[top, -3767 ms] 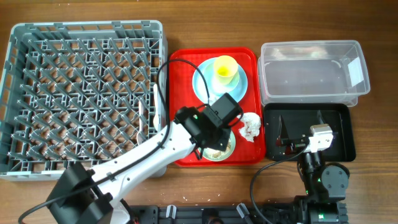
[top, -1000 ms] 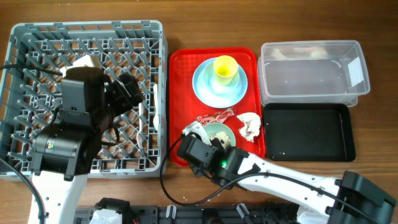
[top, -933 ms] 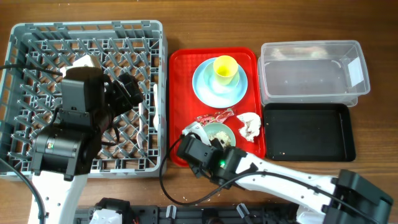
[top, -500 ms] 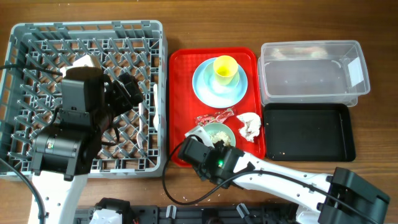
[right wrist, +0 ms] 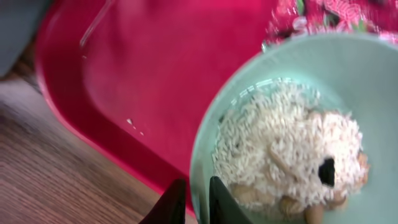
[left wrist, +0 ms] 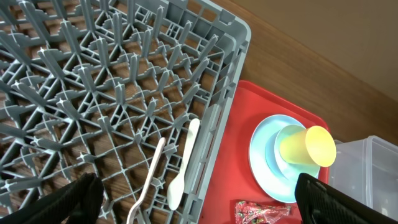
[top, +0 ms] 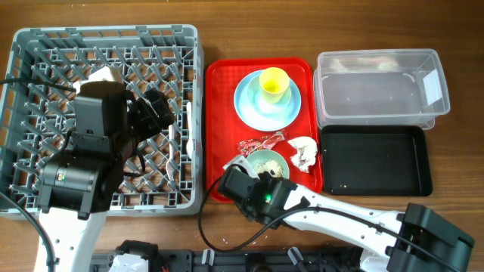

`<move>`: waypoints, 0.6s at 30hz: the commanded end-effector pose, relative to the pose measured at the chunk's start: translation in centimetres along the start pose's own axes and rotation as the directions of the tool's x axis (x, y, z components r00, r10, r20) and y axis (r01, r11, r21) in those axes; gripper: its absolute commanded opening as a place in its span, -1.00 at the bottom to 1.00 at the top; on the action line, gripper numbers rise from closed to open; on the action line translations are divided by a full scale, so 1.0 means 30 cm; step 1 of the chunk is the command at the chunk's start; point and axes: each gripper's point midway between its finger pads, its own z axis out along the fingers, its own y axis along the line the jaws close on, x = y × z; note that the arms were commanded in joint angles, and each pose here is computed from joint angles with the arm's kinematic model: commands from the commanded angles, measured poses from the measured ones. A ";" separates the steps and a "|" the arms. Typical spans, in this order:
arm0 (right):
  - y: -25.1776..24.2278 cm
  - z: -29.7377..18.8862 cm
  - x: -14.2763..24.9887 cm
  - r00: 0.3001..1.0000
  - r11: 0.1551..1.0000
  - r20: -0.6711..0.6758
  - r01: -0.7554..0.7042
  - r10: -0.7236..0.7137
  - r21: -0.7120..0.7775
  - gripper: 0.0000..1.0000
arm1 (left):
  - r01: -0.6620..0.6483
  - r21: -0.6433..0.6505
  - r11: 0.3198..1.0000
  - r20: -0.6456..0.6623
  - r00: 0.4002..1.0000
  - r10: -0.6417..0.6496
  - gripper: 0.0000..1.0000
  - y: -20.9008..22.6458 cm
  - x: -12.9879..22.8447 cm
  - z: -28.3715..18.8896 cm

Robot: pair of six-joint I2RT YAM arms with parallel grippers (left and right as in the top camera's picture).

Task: Sort waste into correct bins and load items into the dishwasher rack
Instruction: 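Move the right gripper to the mint-green bowl and grasp its rim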

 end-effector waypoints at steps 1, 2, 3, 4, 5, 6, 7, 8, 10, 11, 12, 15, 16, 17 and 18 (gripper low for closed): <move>0.013 0.013 0.000 0.997 0.997 0.002 0.080 -0.080 -0.014 -0.70 | 0.005 -0.005 1.000 0.015 1.000 -0.005 1.00 0.005 -0.014 -0.006; 0.013 0.014 -0.002 0.997 0.997 0.005 0.079 -0.079 -0.015 -0.70 | 0.005 -0.005 1.000 0.015 1.000 -0.005 1.00 0.005 -0.014 -0.006; 0.014 0.014 -0.003 0.997 0.997 0.006 0.079 -0.079 -0.015 -0.71 | 0.006 -0.005 1.000 0.015 1.000 -0.006 1.00 0.005 -0.014 -0.006; 0.014 0.014 -0.003 0.997 0.997 0.006 0.079 -0.079 -0.016 -0.71 | 0.005 -0.005 1.000 0.015 1.000 -0.005 1.00 0.005 -0.014 -0.006; 0.014 0.014 -0.003 0.997 0.997 0.006 0.078 -0.078 -0.015 -0.71 | 0.005 -0.005 1.000 0.015 1.000 -0.005 1.00 0.005 -0.014 -0.006; 0.014 0.014 -0.002 0.997 0.997 0.005 0.078 -0.078 -0.016 -0.67 | 0.006 -0.005 1.000 0.015 1.000 -0.006 1.00 0.005 -0.014 -0.006; 0.013 0.014 0.000 0.997 0.997 0.002 0.075 -0.075 -0.015 -0.56 | 0.005 -0.005 1.000 0.015 1.000 -0.005 1.00 0.005 -0.014 -0.006; 0.015 0.014 0.005 0.997 0.997 -0.004 0.077 -0.077 -0.019 -0.46 | 0.005 -0.005 1.000 0.015 1.000 -0.005 1.00 0.005 -0.014 -0.006; 0.023 0.014 0.016 0.997 0.996 -0.017 0.078 -0.079 -0.036 -0.36 | 0.005 -0.005 1.000 0.015 1.000 -0.005 1.00 0.005 -0.014 -0.006; 0.022 0.016 0.021 0.997 0.996 -0.022 0.078 -0.078 -0.036 -0.38 | 0.006 -0.005 1.000 0.015 1.000 -0.006 1.00 0.005 -0.014 -0.006; 0.020 0.017 0.027 0.997 0.997 -0.028 0.073 -0.073 -0.034 -0.38 | 0.005 -0.005 1.000 0.015 1.000 -0.005 1.00 0.005 -0.014 -0.006; 0.012 0.029 0.053 0.996 0.997 -0.046 0.075 -0.076 -0.028 -0.41 | 0.005 -0.005 1.000 0.015 1.000 -0.005 1.00 0.005 -0.014 -0.006; 0.007 0.035 0.069 0.995 0.997 -0.057 0.077 -0.079 -0.025 -0.41 | 0.005 -0.005 1.000 0.015 1.000 -0.005 1.00 0.005 -0.014 -0.006; 0.005 0.039 0.078 0.995 0.997 -0.063 0.078 -0.079 -0.023 -0.41 | 0.005 -0.005 1.000 0.015 1.000 -0.005 1.00 0.005 -0.014 -0.006; 0.004 0.039 0.080 0.995 0.997 -0.064 0.078 -0.080 -0.023 -0.46 | 0.005 -0.005 1.000 0.015 1.000 -0.005 1.00 0.005 -0.014 -0.006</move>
